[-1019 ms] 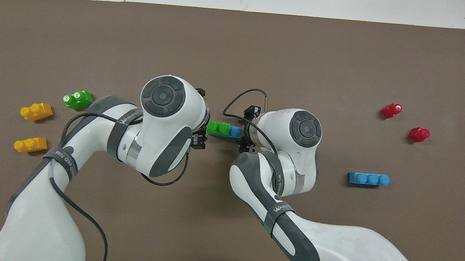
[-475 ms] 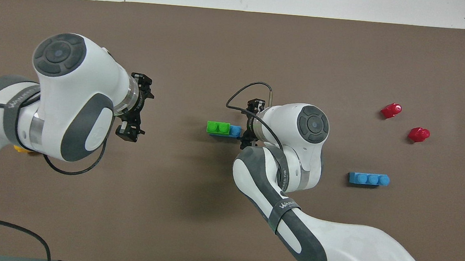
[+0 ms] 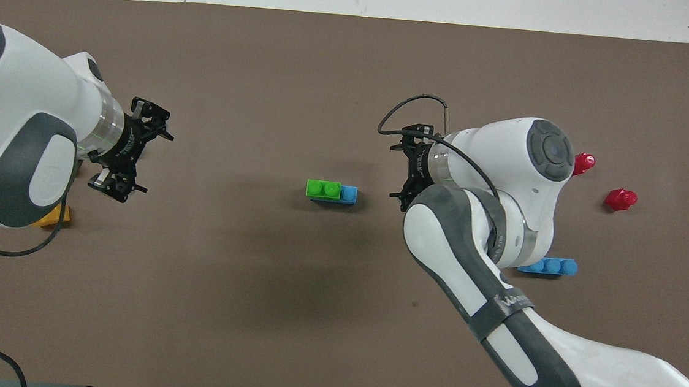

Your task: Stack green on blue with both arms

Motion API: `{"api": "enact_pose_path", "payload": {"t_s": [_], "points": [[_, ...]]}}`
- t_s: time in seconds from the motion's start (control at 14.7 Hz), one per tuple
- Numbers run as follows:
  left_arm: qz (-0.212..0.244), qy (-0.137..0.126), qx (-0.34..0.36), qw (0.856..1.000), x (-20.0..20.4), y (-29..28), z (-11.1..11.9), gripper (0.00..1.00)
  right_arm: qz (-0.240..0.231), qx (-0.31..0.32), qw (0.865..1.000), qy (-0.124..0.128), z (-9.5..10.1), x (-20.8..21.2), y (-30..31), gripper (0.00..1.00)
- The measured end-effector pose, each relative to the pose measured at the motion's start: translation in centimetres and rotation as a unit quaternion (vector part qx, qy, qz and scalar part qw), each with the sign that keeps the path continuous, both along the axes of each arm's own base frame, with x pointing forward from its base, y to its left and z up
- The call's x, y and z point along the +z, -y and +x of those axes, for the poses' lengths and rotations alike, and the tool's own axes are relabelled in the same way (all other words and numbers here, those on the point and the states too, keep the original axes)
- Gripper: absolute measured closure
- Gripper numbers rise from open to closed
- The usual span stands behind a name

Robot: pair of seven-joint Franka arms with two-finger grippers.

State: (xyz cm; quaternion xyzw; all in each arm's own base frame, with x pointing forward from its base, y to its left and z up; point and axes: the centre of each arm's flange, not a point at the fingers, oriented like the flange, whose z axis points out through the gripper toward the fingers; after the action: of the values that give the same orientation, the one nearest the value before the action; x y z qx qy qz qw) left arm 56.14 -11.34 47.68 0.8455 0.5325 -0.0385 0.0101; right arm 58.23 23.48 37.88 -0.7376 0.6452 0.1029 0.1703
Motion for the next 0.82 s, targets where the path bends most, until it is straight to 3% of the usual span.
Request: {"api": "enact_pose_path", "payload": {"t_s": [0.14, 0.34, 0.54, 0.61, 0.82], "points": [[-0.004, 0.011, -0.046, 0.999, 1.2, -3.3, 0.1, 0.00, -0.022, 0.083, 0.996, 0.026, 0.8, 2.0, 3.4, 0.11], [-0.009, 0.017, -0.111, 0.994, 2.3, -6.9, -0.1, 0.00, -0.051, 0.194, 0.978, 0.049, 2.3, 4.6, 9.8, 0.10], [-0.006, 0.026, -0.175, 0.984, 2.8, -9.2, 0.1, 0.00, -0.095, 0.332, 0.935, 0.079, 3.4, 7.3, 15.9, 0.10], [-0.001, 0.030, -0.188, 0.982, 3.1, -9.8, 0.2, 0.00, -0.107, 0.370, 0.919, 0.087, 3.4, 8.5, 17.4, 0.04], [0.006, 0.035, -0.212, 0.977, 3.6, -10.7, 0.4, 0.00, -0.140, 0.455, 0.874, 0.095, 1.5, 13.3, 20.7, 0.00]]}}
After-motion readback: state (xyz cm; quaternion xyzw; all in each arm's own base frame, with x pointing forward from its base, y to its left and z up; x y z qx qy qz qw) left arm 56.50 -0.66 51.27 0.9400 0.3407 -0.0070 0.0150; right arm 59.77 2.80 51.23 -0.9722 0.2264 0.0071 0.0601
